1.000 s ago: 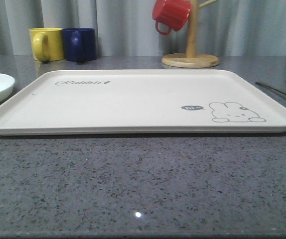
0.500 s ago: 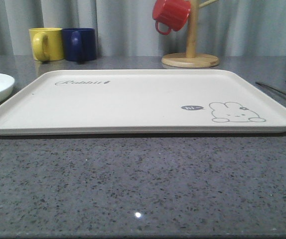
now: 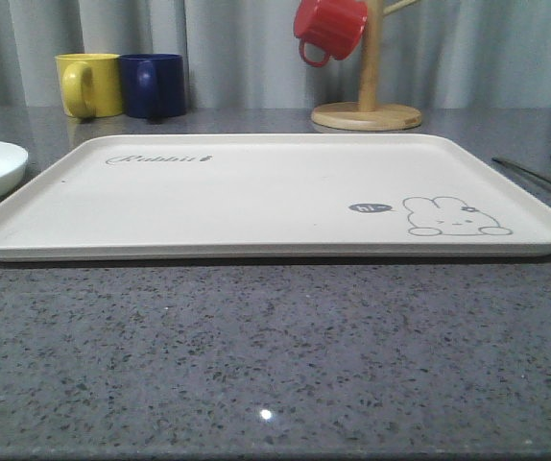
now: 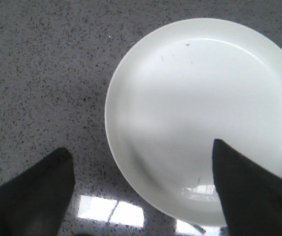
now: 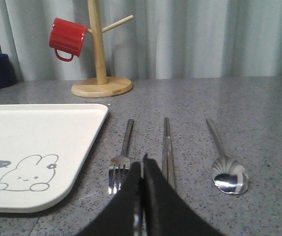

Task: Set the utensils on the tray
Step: 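Grasp the rim of the white plate with the left gripper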

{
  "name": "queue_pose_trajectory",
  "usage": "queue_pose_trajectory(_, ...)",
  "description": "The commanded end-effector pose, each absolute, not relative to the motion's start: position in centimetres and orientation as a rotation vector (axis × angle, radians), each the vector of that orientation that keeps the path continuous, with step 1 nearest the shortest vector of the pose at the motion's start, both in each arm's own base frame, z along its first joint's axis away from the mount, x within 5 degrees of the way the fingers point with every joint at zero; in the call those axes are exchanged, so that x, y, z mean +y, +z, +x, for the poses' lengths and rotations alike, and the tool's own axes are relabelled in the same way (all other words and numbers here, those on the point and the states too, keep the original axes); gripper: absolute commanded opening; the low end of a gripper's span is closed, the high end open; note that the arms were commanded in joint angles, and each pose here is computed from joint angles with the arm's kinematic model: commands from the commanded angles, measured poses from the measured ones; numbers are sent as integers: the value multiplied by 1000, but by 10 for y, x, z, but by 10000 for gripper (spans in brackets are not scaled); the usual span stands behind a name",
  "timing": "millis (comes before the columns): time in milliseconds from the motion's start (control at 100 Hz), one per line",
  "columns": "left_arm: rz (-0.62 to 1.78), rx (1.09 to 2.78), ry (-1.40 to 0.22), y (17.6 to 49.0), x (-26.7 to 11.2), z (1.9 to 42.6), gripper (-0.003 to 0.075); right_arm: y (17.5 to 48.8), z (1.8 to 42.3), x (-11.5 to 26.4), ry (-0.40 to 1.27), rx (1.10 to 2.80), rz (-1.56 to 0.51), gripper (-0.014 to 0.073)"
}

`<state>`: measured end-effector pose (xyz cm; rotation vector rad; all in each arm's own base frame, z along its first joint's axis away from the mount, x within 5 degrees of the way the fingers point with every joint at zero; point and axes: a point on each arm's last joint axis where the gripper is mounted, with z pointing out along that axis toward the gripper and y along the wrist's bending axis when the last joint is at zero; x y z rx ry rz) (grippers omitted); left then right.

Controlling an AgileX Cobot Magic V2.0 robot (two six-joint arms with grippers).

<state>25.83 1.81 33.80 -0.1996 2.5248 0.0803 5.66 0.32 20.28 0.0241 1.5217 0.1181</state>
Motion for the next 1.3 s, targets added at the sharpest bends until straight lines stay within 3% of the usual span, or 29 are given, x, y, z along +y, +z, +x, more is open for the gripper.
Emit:
queue_pose_trajectory(0,-185,2506,48,347,26,276,547,211,54,3,110,1418,15,-69)
queue_pose_trajectory(370,-337,2644,-9,303,73,318,547,211,54,3,110,1418,15,-69)
queue_pose_trajectory(930,-355,2728,-54,271,77,334,534,211,54,3,110,1418,15,-69)
queue_pose_trajectory(1070,-318,2741,-51,271,76,334,386,211,54,3,110,1418,15,-69)
queue_pose_trajectory(1290,-294,2749,-59,271,75,333,-8,211,54,3,110,1418,15,-69)
